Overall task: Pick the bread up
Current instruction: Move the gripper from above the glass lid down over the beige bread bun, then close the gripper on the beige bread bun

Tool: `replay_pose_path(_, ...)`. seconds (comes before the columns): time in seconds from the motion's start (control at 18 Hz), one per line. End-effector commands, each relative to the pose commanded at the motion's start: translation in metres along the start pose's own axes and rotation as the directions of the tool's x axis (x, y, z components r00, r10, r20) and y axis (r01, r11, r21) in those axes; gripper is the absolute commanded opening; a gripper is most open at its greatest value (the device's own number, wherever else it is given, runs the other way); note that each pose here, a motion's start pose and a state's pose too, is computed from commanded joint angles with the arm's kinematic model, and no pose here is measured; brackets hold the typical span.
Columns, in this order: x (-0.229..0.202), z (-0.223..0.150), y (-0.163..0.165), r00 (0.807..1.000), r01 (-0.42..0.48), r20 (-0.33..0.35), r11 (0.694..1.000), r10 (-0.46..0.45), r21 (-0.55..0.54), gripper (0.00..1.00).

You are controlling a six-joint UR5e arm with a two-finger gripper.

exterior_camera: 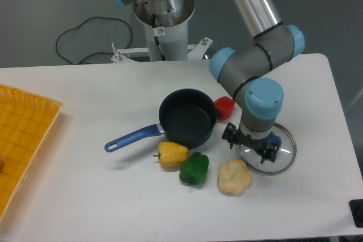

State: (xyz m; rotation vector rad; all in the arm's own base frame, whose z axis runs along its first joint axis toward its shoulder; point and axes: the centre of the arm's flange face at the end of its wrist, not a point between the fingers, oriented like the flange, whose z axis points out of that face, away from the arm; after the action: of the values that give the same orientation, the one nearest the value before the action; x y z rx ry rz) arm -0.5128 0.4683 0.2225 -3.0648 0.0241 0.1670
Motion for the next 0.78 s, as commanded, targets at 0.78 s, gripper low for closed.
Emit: replay_pose_path(0.78,0.015,0.024,0.007,0.998,-0.026,-0.050,0.999,0.025,-0.026,0.99)
